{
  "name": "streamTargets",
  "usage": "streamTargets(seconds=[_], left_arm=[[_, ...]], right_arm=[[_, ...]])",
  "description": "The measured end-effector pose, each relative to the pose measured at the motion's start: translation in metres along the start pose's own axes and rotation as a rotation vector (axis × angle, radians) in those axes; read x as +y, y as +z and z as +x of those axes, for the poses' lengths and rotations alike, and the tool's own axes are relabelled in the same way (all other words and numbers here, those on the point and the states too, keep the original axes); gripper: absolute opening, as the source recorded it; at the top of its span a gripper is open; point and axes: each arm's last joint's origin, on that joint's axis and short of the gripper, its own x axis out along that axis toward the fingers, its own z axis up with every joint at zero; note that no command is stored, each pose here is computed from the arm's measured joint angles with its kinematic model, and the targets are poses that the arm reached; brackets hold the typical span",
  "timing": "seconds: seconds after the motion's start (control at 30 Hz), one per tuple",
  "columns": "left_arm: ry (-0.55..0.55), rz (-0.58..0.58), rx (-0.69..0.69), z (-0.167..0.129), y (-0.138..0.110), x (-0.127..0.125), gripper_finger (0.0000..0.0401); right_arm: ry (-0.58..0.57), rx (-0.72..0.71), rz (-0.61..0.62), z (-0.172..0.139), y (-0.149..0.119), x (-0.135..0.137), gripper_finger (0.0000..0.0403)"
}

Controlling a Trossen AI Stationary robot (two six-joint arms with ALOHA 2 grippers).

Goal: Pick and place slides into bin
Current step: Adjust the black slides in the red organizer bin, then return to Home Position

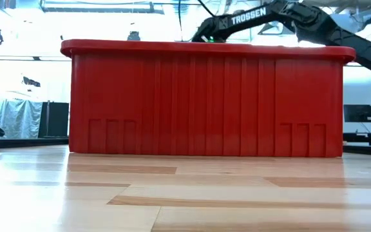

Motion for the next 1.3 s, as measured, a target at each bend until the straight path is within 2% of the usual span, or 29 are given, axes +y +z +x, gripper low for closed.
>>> streamTargets(seconds=[0.1,0.2,0.53,0.73,0.83,0.9,1.1,1.3], left_arm=[[0.000,-0.005,0.000,0.000,0.000,0.000,0.0187],[0.000,-0.006,0.000,0.000,0.000,0.000,0.0187],[0.000,-0.006,0.000,0.000,0.000,0.000,0.0187],[0.000,-0.006,0.000,0.000,0.000,0.000,0.0187],[0.000,-0.006,0.000,0.000,0.000,0.000,0.0187],[0.000,-0.006,0.000,0.000,0.000,0.000,0.0187],[0.000,-0.006,0.000,0.000,0.000,0.000,0.0187],[0.000,-0.006,0.000,0.000,0.000,0.000,0.0187]], right_arm=[[0.002,-0.019,-0.084,-0.005,0.000,0.022,0.0000],[0.001,-0.059,-0.110,-0.001,0.004,0.037,0.0000],[-0.010,-0.294,-0.168,-0.003,0.027,0.040,0.0000],[0.075,-0.412,-0.255,-0.007,0.037,0.044,0.0000],[0.186,-0.433,-0.277,-0.007,0.038,0.044,0.0000],[0.236,-0.417,-0.281,-0.007,0.037,0.042,0.0000],[0.220,-0.259,-0.295,-0.001,0.023,0.033,0.0000],[0.093,-0.046,-0.344,0.002,0.003,0.026,0.0000]])
